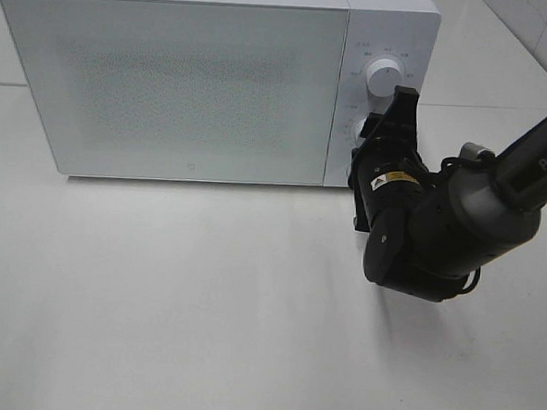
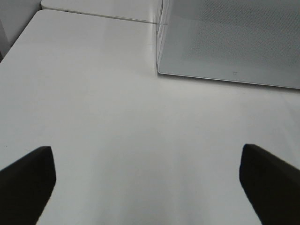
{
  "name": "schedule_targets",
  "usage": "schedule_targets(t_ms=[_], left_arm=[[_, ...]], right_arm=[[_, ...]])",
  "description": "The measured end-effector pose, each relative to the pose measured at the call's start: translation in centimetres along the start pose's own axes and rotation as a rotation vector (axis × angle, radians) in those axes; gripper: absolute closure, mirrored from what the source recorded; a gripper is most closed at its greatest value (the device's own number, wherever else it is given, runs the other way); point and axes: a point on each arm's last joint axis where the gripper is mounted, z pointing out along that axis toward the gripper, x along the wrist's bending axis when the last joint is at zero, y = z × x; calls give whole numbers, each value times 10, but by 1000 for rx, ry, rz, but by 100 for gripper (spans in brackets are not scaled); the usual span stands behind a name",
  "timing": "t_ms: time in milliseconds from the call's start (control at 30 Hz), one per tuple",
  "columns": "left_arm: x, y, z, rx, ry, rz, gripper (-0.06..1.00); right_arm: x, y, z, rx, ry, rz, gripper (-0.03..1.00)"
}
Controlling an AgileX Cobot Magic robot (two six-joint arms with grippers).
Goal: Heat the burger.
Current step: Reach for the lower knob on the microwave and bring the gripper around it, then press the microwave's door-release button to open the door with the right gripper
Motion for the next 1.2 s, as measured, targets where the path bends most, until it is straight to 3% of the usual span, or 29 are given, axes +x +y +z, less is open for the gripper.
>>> schedule_targets(t_ms=[167,333,533,800,867,967,1200], left_arm=[[0,0,0,0,0,0,-4],[0,0,0,0,0,0,-4],[0,0,0,0,0,0,-4],[0,0,0,0,0,0,-4],[0,0,0,0,0,0,-4],[0,0,0,0,0,0,-4],[0,0,0,0,0,0,-4]], right_arm=[[1,-5,0,17,1,-79,44],[0,-8,-1,19,-8,-156,30],[0,-9,-1,21,-8,-174,26],[13,-13,-5,90,-43,-320,24],[17,-9,-13,149,-106,-458,23],[14,-5,-22,200,-178,-559,23],[19,-1,-38,314,-245,-812,23]])
